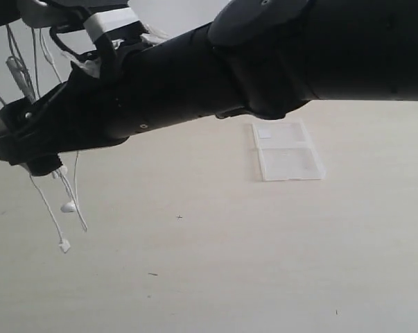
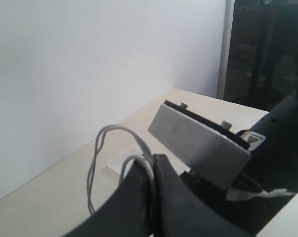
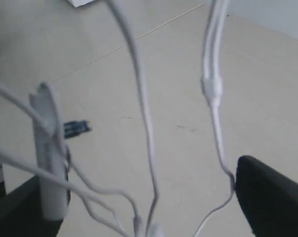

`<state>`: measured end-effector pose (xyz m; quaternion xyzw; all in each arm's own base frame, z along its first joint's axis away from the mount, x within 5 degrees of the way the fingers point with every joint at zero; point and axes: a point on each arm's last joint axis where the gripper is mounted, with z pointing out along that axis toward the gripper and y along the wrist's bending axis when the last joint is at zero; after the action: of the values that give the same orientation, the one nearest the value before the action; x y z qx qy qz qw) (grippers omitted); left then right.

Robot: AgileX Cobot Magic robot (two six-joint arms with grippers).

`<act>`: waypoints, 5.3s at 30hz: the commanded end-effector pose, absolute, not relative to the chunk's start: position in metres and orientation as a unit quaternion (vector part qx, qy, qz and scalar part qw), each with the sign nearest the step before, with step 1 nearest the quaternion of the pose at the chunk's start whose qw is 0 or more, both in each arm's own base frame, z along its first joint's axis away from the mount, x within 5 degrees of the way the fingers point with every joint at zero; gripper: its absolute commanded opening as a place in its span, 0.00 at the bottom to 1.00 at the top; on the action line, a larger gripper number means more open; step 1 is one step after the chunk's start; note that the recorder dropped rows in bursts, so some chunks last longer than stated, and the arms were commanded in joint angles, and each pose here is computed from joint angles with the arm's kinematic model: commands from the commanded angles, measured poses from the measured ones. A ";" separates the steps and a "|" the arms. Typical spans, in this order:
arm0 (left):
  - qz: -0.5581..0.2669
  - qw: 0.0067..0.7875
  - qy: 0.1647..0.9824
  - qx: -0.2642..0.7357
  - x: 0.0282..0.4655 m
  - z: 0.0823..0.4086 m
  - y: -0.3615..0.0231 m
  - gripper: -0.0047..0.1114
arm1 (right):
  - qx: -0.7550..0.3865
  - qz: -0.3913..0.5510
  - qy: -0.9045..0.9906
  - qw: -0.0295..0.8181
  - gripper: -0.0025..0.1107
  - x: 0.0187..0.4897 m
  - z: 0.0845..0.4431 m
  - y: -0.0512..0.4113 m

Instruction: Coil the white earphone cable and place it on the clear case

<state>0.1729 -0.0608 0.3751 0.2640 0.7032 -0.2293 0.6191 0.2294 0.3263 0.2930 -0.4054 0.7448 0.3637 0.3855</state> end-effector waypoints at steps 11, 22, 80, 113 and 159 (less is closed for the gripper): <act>-0.230 0.626 0.699 0.257 0.172 0.379 -0.061 0.04 | -0.444 0.374 0.722 0.377 0.62 0.233 0.273 0.340; -0.225 0.631 0.697 0.255 0.171 0.381 -0.060 0.04 | -0.447 0.353 0.721 0.393 0.16 0.236 0.274 0.339; -0.167 0.599 0.772 0.132 0.169 0.319 -0.026 0.07 | -0.442 0.306 0.718 0.442 0.02 0.190 0.381 0.267; -0.207 0.580 0.754 0.227 0.167 0.320 -0.040 0.04 | -0.443 0.353 0.734 0.374 0.02 0.177 0.380 0.267; -0.277 0.545 0.746 0.265 0.161 0.316 -0.051 0.04 | -0.257 0.520 0.706 0.407 0.02 0.211 0.369 0.309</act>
<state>0.1612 -0.0502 0.3150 0.2679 0.7463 -0.2695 0.5465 0.2109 0.3059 0.3703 -0.2505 0.7104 0.5137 0.4108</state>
